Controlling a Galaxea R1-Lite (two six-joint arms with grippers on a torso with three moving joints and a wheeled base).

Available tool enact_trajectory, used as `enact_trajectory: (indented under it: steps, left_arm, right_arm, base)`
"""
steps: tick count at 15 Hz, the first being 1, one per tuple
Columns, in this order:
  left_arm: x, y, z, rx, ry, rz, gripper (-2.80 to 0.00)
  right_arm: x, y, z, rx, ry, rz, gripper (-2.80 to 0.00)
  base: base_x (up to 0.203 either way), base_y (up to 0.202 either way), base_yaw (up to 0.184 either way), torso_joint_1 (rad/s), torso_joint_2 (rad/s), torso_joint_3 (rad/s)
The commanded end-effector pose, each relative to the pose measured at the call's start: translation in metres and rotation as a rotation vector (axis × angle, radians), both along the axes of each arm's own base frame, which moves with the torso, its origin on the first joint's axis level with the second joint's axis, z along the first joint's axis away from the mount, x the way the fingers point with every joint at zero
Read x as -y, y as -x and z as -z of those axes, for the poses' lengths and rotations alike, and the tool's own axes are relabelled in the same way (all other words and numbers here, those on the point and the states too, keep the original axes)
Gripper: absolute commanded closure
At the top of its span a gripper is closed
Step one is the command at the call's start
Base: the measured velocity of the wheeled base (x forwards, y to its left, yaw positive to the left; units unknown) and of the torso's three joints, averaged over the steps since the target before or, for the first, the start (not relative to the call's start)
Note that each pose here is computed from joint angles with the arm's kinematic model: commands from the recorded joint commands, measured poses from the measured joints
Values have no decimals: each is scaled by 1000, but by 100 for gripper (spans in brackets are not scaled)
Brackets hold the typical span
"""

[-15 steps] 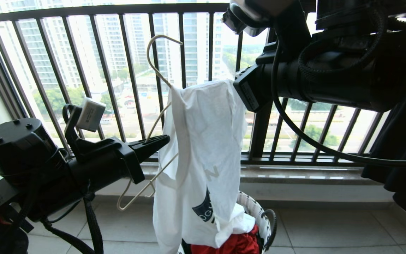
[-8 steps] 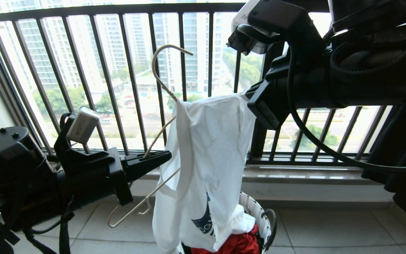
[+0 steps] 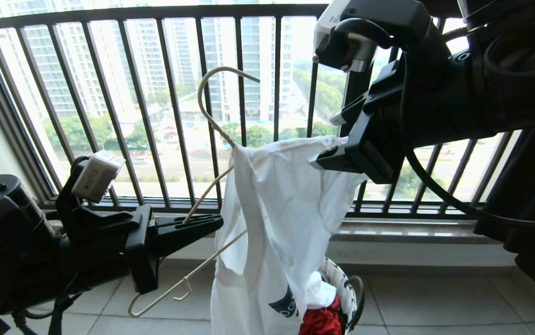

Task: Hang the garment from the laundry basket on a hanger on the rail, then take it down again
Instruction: Hang the clothes on the clothes rack

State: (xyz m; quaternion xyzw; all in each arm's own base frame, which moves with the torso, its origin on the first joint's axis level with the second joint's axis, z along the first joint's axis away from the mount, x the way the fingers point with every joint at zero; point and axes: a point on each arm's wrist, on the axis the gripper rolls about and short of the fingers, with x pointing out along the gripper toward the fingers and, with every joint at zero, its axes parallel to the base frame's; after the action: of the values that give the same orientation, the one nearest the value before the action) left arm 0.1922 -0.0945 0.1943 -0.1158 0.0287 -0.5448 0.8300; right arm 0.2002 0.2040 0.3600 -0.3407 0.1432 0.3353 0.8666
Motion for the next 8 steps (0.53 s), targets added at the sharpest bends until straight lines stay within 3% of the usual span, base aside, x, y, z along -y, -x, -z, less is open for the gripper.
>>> enact_trajectory:
  steps: [1, 3, 8]
  left_arm:
    - [-1, 3, -2, 4, 6, 37, 0]
    - [-4, 6, -4, -3, 13, 66, 0]
    - [-16, 9, -1, -10, -7, 152, 0]
  right_arm:
    - [7, -1, -3, -36, -18, -63, -280]
    - [9, -3, -3, -66, -55, -147, -280]
    - [8, -3, -2, -88, -66, -255, -280]
  base:
    - [0, 0, 0, 0, 0, 0]
    - [0, 0, 0, 0, 0, 0]
    - [0, 0, 0, 0, 0, 0]
